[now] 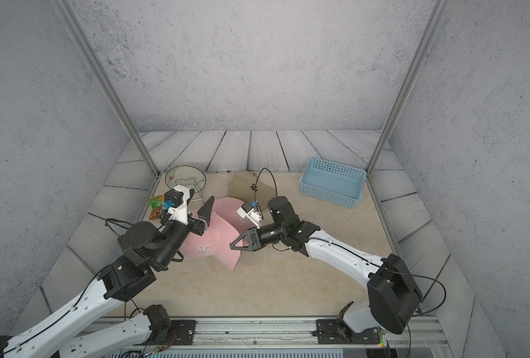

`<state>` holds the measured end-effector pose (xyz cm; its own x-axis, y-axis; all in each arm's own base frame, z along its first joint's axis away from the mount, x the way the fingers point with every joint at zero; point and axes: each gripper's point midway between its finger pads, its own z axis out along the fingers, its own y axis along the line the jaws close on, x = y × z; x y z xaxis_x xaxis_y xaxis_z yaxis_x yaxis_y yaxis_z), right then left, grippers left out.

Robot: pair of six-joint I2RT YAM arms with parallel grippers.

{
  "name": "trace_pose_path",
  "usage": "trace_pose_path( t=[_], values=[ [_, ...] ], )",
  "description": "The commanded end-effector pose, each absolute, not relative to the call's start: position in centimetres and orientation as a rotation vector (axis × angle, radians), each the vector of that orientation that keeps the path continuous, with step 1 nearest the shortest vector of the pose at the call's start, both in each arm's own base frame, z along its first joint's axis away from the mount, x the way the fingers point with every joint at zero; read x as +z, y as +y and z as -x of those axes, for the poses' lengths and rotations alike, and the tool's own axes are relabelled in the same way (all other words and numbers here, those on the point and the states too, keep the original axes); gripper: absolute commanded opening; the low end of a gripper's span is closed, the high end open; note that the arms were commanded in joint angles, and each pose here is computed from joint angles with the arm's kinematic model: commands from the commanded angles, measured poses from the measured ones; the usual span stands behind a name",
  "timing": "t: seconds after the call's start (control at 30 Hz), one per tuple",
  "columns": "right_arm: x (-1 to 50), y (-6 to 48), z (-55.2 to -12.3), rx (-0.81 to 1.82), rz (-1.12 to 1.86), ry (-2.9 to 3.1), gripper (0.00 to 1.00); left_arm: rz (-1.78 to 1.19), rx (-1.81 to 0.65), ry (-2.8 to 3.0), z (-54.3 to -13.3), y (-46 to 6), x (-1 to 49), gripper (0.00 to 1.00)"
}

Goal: Turn the baseball cap inside out
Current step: Place the baseball cap at the center of the board.

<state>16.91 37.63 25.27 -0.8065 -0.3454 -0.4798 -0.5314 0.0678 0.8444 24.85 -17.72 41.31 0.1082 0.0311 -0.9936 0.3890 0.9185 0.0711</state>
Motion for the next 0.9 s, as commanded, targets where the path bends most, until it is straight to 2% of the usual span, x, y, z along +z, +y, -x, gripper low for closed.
trace_pose_path(
  t=[0.0, 0.4, 0.77, 0.87],
  values=[
    [24.4, 39.2, -16.6, 1.868, 0.914, 2.154, 0.0, -0.321, -0.28, 1.452, -25.0, -17.3, 41.2, 0.65],
    [19.5, 41.8, -15.3, 1.909, 0.85, 2.251, 0.0, -0.316, -0.272, 1.473, -25.4, -17.3, 40.5, 0.65],
    [15.5, 42.1, -15.5, 2.042, 0.638, 2.268, 0.02, -0.316, -0.265, 1.489, -25.9, -17.6, 40.0, 0.65],
    [13.6, 41.9, -15.8, 1.986, 0.593, 2.318, 0.06, -0.318, -0.262, 1.493, -26.0, -17.6, 39.9, 0.65]
  ],
)
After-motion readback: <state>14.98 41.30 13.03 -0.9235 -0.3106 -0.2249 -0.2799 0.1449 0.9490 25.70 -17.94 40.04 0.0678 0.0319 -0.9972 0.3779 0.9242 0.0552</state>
